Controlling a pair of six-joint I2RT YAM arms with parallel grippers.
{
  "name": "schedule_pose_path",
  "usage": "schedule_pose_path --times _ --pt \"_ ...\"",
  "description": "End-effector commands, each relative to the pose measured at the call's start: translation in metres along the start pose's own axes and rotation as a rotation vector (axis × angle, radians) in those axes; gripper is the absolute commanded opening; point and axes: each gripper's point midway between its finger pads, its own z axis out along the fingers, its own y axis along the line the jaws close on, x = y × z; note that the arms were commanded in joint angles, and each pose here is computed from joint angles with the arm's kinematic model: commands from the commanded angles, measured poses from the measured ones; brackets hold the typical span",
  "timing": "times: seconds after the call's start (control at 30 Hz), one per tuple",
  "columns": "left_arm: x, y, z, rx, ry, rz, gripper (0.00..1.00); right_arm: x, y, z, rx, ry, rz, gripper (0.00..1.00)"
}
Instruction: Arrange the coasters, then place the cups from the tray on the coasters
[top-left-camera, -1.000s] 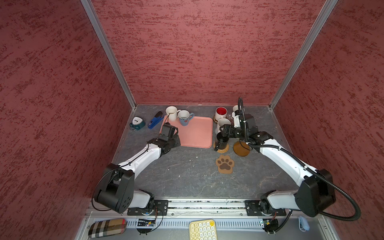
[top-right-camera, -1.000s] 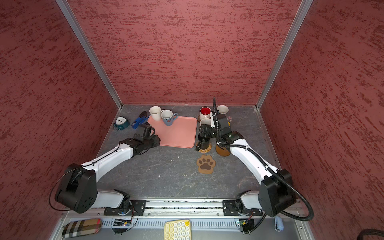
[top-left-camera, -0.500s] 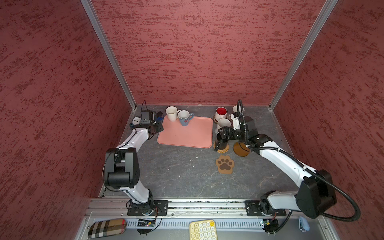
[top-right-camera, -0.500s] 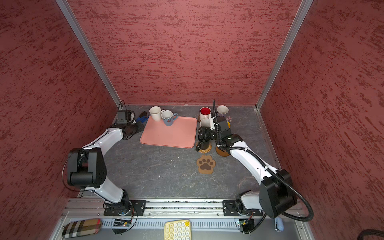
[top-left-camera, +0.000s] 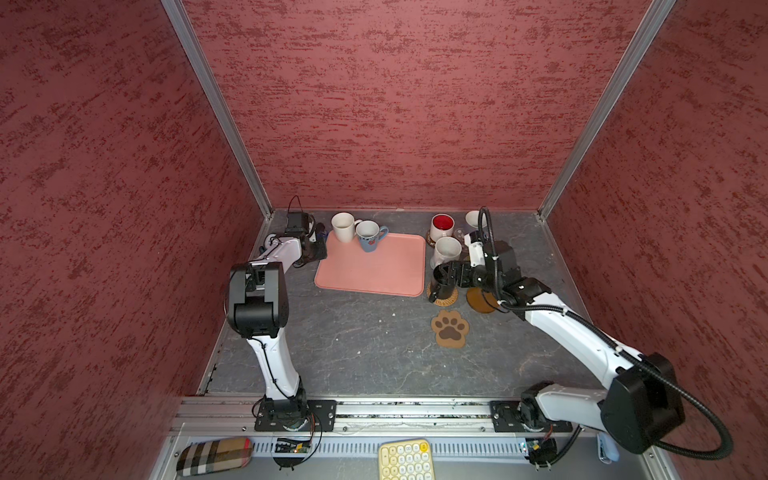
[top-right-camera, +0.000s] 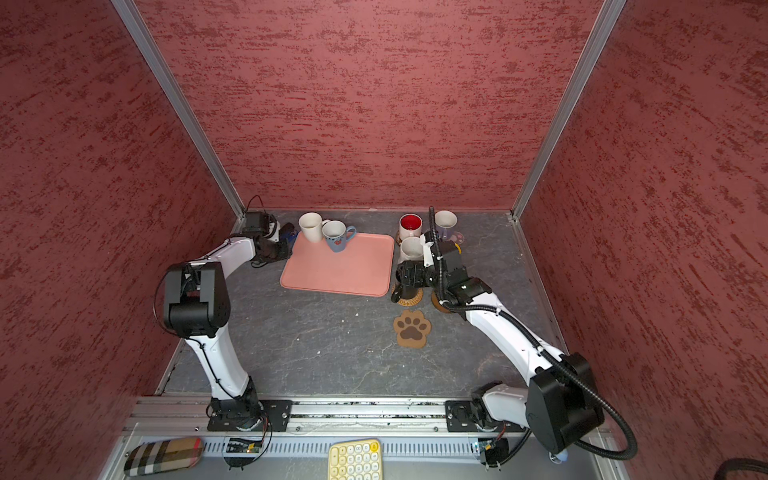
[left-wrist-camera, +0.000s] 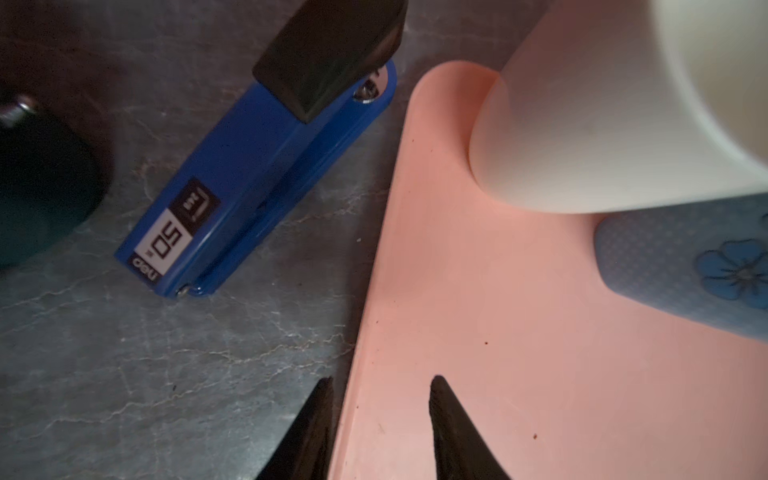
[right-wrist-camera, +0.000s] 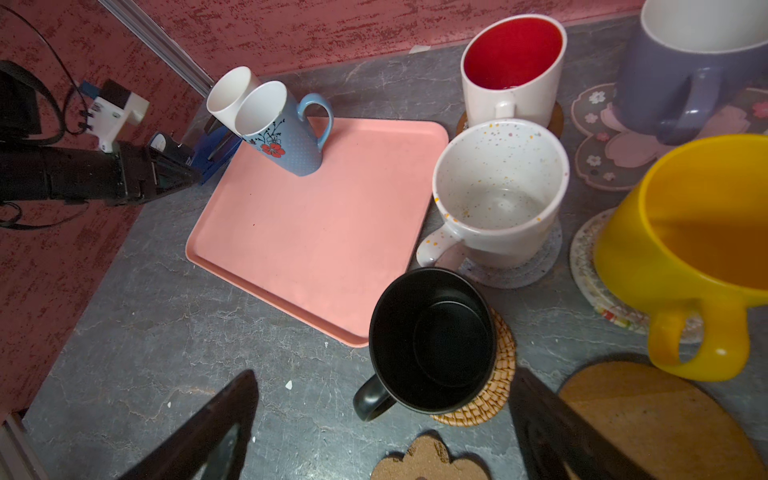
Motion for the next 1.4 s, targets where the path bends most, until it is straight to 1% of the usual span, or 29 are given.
schedule_pose_path --times 0.0,0.33,0.5,0.67,0.83,1.17,1.37 --pt "0.004 0.003 0.007 0.014 0.025 0.038 0.39 -0.009 0.01 -0.008 -0.034 -0.044 -0.037 0.95" --pt "0.024 0.014 0.032 0.003 0.099 0.043 0.29 -0.01 0.01 -0.012 -0.03 -0.048 -0.038 0.95" --pt "0.029 0.015 0.031 -0.006 0.111 0.052 0.21 -0.012 0.011 -0.014 -0.031 -0.054 -0.035 0.95" --pt "0.042 0.024 0.029 -0.059 0.135 0.064 0.08 -0.015 0.012 -0.019 -0.035 -0.073 -0.039 0.95" --pt "0.049 0.031 0.021 -0.097 0.133 0.084 0.01 -0.016 0.014 -0.024 -0.044 -0.088 -0.045 0.95" --pt "0.053 0.041 -0.003 -0.159 0.123 0.123 0.0 -0.012 0.016 -0.033 -0.062 -0.109 -0.042 0.95" --pt "0.064 0.041 -0.014 -0.136 0.131 0.143 0.0 -0.015 0.018 -0.038 -0.075 -0.126 -0.043 0.96"
